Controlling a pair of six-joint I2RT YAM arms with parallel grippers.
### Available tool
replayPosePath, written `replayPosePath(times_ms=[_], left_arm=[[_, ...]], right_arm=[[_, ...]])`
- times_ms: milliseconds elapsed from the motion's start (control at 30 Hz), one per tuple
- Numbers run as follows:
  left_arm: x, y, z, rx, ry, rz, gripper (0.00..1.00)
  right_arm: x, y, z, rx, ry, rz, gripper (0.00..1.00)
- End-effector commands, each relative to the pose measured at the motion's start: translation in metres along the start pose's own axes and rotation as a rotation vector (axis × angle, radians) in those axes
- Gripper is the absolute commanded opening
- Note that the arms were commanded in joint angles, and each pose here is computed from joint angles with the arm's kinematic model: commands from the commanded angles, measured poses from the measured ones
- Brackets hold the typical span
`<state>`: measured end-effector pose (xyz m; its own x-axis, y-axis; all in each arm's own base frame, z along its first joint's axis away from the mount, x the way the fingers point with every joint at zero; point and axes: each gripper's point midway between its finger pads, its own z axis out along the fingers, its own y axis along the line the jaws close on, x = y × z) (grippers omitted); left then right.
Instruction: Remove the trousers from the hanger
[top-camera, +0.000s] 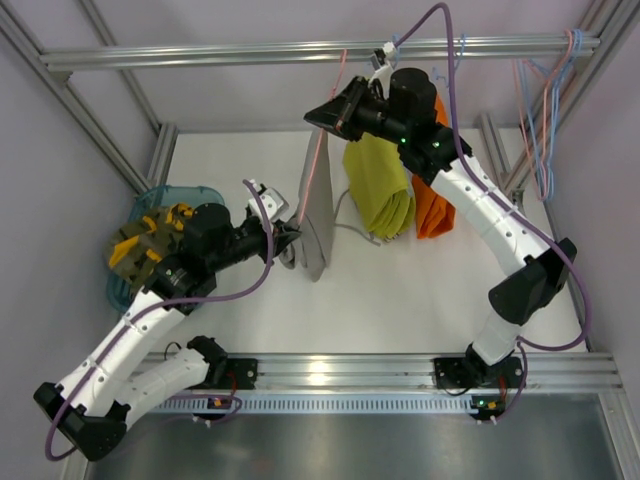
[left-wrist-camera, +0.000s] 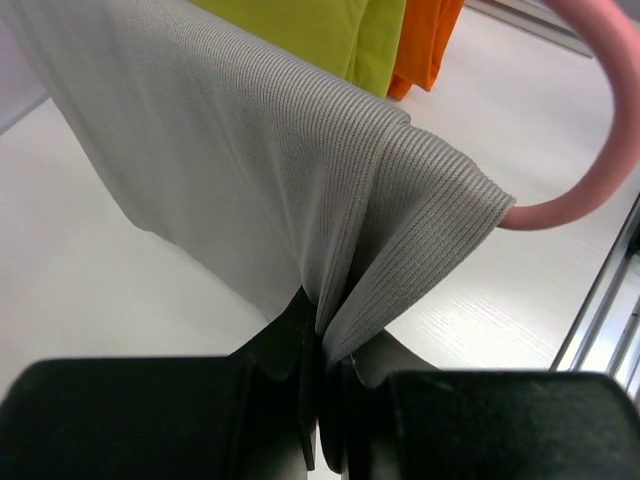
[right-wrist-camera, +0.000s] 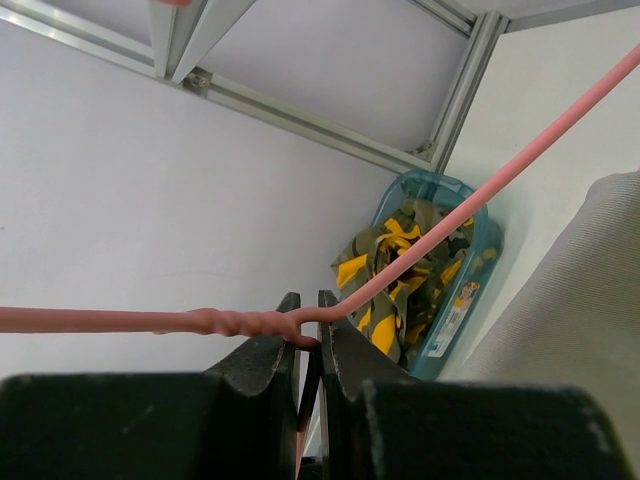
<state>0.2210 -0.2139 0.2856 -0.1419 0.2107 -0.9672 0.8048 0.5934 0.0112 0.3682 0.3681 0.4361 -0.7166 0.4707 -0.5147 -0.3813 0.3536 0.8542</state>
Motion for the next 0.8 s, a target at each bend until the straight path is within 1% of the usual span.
replayPosePath(times_ms=[0, 133, 167, 233, 300, 433, 467, 500, 533, 633, 767], left_arm=[[-0.013, 0.007, -0.002, -0.044, -0.056, 0.031, 0.03], [-0.013, 0.002, -0.007, -0.019, -0.053, 0.033, 0.11], [-0.011, 0.0, -0.007, -0.009, -0.046, 0.028, 0.18], [-0.008, -0.004, -0.007, 0.007, -0.041, 0.02, 0.21], [-0.006, -0.004, -0.007, 0.011, -0.038, 0.016, 0.2], [-0.004, -0.001, -0.004, -0.001, -0.027, 0.015, 0.12], [-0.003, -0.002, -0.002, 0.008, -0.02, 0.011, 0.12], [-0.005, -0.006, -0.002, 0.029, -0.024, 0.012, 0.14], [-0.004, -0.007, -0.001, 0.037, -0.023, 0.013, 0.2], [-0.002, -0.01, -0.001, 0.056, -0.019, 0.014, 0.3], [-0.001, -0.01, -0.001, 0.056, -0.019, 0.014, 0.34]], right_arm=[[-0.025, 0.042, -0.019, -0.116, -0.073, -0.044, 0.0], [-0.031, 0.035, -0.022, -0.107, -0.082, -0.042, 0.0], [-0.033, 0.034, -0.022, -0.104, -0.083, -0.041, 0.0], [-0.033, 0.031, -0.023, -0.101, -0.083, -0.037, 0.0], [-0.033, 0.033, -0.023, -0.109, -0.081, -0.038, 0.0], [-0.028, 0.031, -0.024, -0.116, -0.064, -0.026, 0.0], [-0.027, 0.032, -0.024, -0.118, -0.06, -0.025, 0.0], [-0.027, 0.032, -0.024, -0.121, -0.058, -0.024, 0.0], [-0.026, 0.033, -0.024, -0.126, -0.052, -0.025, 0.0], [-0.025, 0.035, -0.025, -0.137, -0.048, -0.027, 0.0], [-0.023, 0.036, -0.027, -0.143, -0.043, -0.029, 0.0]])
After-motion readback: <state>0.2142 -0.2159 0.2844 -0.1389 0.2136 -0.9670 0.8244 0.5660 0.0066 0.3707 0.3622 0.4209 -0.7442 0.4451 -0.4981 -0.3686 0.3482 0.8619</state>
